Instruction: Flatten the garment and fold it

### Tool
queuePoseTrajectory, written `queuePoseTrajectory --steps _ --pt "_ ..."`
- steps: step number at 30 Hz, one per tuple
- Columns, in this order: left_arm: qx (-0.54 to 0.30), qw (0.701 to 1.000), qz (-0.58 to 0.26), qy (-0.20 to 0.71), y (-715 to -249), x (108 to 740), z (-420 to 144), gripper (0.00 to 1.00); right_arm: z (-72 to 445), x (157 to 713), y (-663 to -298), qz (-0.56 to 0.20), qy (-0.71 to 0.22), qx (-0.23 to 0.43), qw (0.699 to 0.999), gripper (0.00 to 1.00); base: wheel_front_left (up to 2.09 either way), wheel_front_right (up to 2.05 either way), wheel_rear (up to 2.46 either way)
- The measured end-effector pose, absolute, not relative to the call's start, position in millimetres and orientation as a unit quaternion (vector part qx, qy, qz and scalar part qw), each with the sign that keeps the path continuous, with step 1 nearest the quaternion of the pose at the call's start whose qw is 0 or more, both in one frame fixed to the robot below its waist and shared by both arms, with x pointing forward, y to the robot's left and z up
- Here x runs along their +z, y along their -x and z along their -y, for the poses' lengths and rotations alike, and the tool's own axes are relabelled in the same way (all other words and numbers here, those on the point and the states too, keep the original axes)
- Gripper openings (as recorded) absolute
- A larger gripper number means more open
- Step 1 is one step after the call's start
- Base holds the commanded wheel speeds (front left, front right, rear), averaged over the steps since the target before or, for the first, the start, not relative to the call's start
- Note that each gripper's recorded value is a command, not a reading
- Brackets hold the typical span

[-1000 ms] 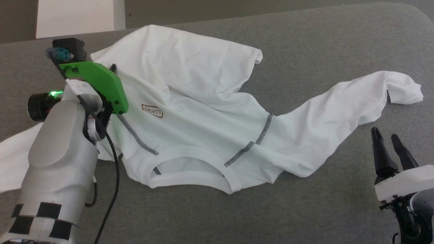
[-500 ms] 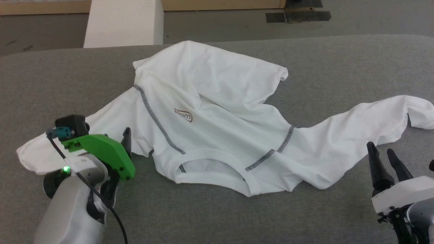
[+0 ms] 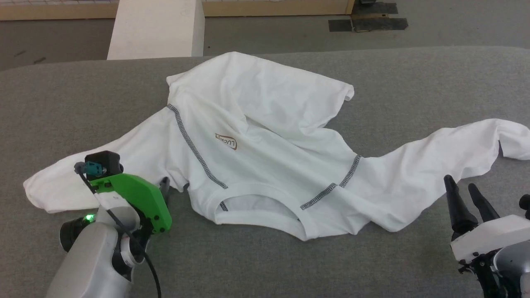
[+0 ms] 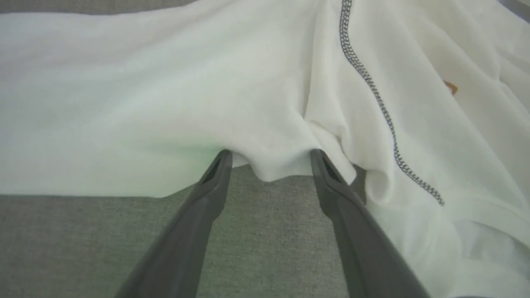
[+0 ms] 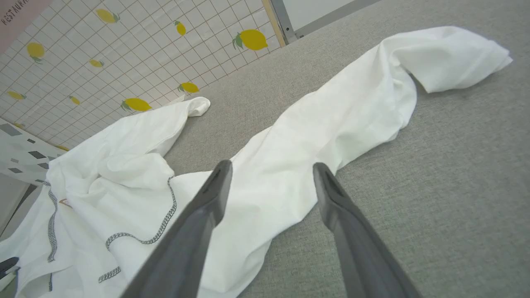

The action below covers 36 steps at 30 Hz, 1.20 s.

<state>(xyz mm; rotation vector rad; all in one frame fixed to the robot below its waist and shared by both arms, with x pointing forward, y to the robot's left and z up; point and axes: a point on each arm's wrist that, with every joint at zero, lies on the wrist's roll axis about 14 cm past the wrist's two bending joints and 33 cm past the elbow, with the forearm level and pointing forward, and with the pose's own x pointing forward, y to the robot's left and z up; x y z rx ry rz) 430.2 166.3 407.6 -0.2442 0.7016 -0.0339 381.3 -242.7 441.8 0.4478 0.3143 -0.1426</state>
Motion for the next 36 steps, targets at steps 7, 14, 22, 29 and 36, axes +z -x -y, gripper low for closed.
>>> queuePoseTrajectory --steps 7,14,22,29,36 --pt "-0.021 0.920 -0.376 0.107 -431.0 390.0 -162.3 1.00 254.3 437.3 -373.4 -0.157 -0.221 -0.090 0.958 1.00 0.00 0.00 0.00" --pt "-0.017 0.917 -0.380 0.117 -433.0 387.8 -165.2 0.00 253.2 433.4 -372.2 -0.161 -0.225 -0.091 0.957 1.00 0.00 0.00 0.00" --pt "0.033 0.926 -0.338 0.168 -423.8 410.9 -204.1 0.00 249.3 434.7 -372.7 -0.157 -0.228 -0.086 0.957 1.00 0.00 0.00 0.00" --pt "0.100 0.931 -0.307 0.171 -391.1 449.1 -265.1 0.00 244.4 433.0 -375.7 -0.162 -0.224 -0.078 0.958 1.00 0.00 0.00 0.00" --pt "0.147 0.931 -0.293 0.158 -378.4 463.3 -298.0 0.00 224.2 430.7 -387.0 -0.172 -0.225 -0.049 0.958 1.00 0.00 0.00 0.00"
